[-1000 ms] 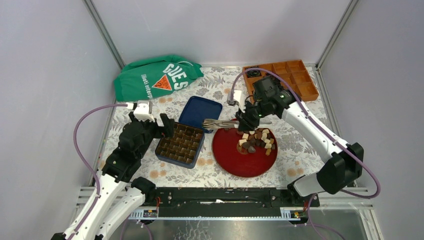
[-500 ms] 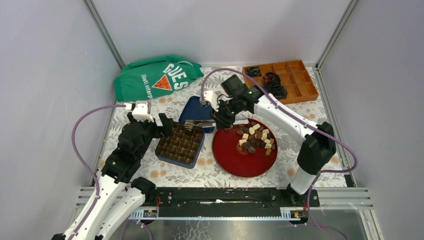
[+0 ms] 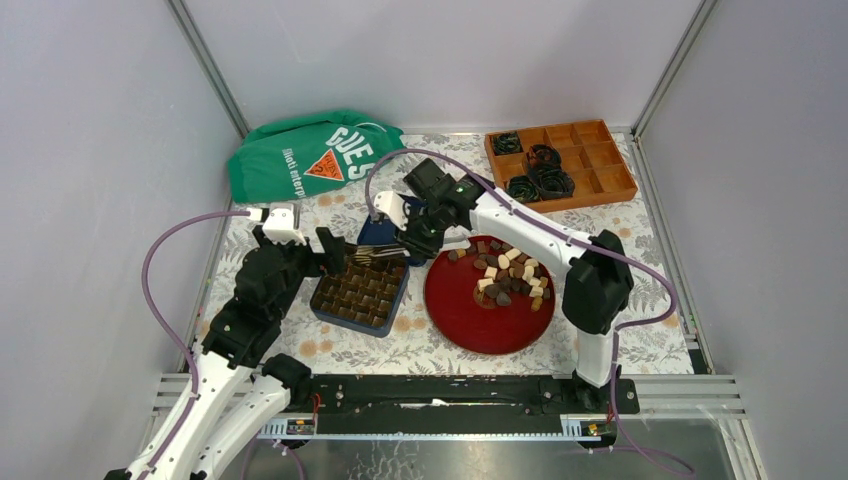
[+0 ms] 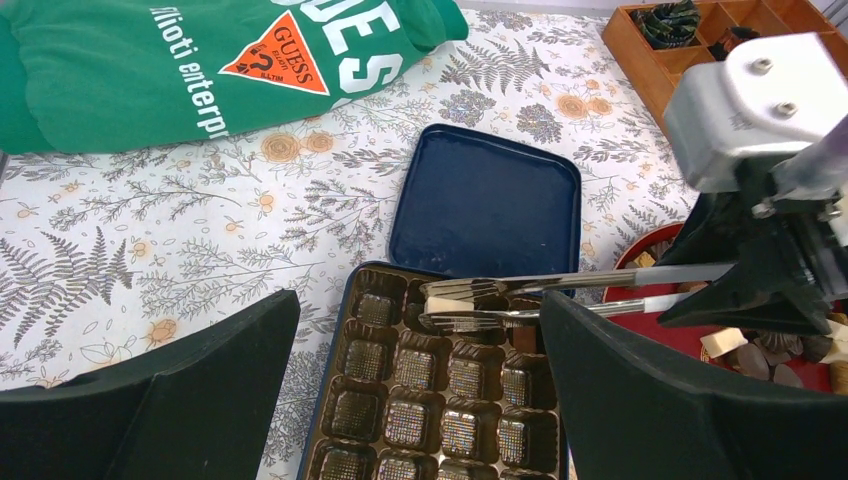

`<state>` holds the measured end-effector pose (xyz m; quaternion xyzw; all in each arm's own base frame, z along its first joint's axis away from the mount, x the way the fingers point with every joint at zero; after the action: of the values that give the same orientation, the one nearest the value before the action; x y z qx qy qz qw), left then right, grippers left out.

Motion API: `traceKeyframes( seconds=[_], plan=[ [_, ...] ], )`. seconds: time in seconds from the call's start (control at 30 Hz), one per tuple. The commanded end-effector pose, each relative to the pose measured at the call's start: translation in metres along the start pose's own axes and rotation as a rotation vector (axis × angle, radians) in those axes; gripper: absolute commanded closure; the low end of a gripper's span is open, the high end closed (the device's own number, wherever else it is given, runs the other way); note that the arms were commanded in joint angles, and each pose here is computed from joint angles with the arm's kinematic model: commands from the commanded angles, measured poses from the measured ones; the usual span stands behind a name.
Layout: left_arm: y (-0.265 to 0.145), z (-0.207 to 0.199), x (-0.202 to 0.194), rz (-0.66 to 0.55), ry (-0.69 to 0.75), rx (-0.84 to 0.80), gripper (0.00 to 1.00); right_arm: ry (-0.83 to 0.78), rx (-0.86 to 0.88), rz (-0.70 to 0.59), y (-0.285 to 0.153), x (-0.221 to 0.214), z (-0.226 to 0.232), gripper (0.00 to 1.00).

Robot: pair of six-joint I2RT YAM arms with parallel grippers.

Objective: Pack the chocolate
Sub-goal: Place the fake chocolate in the packing box.

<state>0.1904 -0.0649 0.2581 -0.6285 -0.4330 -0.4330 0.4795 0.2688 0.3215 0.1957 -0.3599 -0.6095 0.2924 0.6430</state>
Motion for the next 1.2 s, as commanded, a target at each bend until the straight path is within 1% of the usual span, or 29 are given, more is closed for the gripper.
traceKeyframes(
  seconds=[0.0, 0.07, 0.17, 0.47, 0.6, 0.77, 0.9, 1.17],
  plan=[
    [0.000, 0.003, 0.008, -0.052, 0.002, 0.021, 0.01, -0.034, -0.059, -0.054, -0.005, 0.027, -0.005, 0.89],
    [0.000, 0.004, 0.008, -0.051, 0.002, 0.021, 0.01, -0.031, -0.066, -0.047, -0.001, 0.028, -0.006, 0.88],
    [0.000, 0.004, 0.009, -0.052, 0.002, 0.021, 0.01, -0.026, -0.077, -0.038, 0.003, 0.029, -0.008, 0.84],
    [0.000, 0.004, 0.008, -0.052, 0.003, 0.020, 0.01, -0.017, -0.084, -0.027, 0.007, 0.028, -0.008, 0.63],
    [0.001, 0.004, 0.008, -0.050, 0.003, 0.018, 0.01, -0.013, -0.082, -0.033, 0.006, 0.029, -0.008, 0.57],
    [0.001, 0.004, 0.008, -0.049, 0.003, 0.019, 0.02, -0.008, -0.072, -0.045, 0.004, 0.031, -0.006, 0.55],
    [0.001, 0.004, 0.008, -0.048, 0.003, 0.018, 0.01, -0.007, -0.065, -0.058, -0.002, 0.034, -0.003, 0.57],
    [0.001, 0.003, 0.008, -0.047, 0.002, 0.015, 0.01, -0.021, -0.059, -0.099, -0.028, 0.036, 0.008, 0.59]
  ],
)
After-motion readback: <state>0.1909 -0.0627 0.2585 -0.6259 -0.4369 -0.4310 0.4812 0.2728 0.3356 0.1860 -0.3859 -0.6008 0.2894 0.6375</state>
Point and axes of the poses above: each gripper's point midway between its finger pads, its own y axis out along the fingers, its own z axis along the line the jaws close on, x = y × z, the point moved 6 cm from there along -y, back along the fingers, and after that the axes turned 1 degree about -y, right-handed, at the moved point
